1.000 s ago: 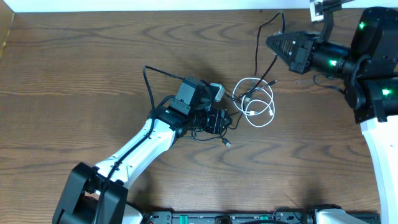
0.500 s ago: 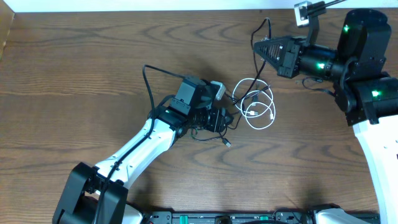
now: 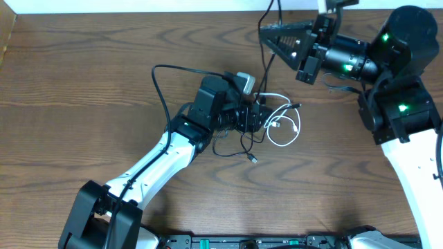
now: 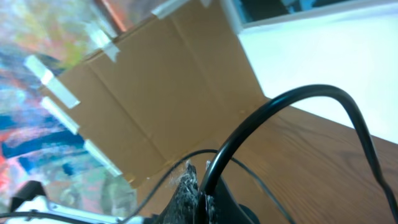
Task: Untangle cables
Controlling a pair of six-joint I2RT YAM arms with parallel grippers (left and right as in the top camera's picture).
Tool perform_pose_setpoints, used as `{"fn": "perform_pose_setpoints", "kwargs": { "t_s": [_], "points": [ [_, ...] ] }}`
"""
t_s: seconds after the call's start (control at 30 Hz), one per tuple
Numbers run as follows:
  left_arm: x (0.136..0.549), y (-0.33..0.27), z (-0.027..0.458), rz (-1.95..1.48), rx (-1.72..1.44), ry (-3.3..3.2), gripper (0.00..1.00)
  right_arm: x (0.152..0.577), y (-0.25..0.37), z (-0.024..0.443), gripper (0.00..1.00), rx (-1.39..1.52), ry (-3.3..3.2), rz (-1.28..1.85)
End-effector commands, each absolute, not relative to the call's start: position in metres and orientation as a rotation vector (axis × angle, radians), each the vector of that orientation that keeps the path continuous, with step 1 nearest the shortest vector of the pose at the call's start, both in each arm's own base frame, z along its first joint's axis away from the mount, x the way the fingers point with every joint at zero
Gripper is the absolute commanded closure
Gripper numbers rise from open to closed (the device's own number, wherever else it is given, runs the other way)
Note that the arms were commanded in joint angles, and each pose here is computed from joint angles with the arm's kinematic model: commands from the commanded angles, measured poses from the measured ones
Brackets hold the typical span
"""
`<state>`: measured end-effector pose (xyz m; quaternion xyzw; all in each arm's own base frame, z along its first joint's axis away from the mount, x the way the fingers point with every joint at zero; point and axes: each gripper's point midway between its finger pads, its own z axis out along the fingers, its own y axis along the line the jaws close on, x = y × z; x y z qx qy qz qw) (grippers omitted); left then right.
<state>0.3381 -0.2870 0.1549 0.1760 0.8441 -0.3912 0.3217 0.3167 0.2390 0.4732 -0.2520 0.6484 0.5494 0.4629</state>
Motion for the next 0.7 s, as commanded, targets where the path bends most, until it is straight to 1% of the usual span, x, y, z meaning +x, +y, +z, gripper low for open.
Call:
{"fn": "perform_pose_setpoints", "kwargs": {
  "t_s": [0.0,0.13,0.27,0.4,0.57,0.67],
  "points": [
    [0.346,-0.291,0.168,-1.054,0.431,2.167,0.26,0.300,0.248,0.489,0.99,-0.680,1.537,1.410],
    [0.353,-0.294,0.180,-1.051,0.433,2.099,0.26,0.287,0.249,0.513,0.99,-0.746,1.415,1.433],
    [0.357,-0.291,0.180,-1.025,0.415,2.095,0.26,0.270,0.244,0.549,0.99,-0.785,1.243,1.451],
    [0.358,-0.291,0.180,-1.025,0.413,2.095,0.26,0.242,0.235,0.585,0.99,-0.840,1.034,1.443],
    [0.357,-0.290,0.179,-1.024,0.413,2.098,0.26,0.224,0.229,0.601,0.99,-0.861,0.930,1.454],
    [0.355,-0.289,0.173,-1.019,0.410,2.129,0.26,0.225,0.226,0.605,0.99,-0.842,0.917,1.444]
  ]
}}
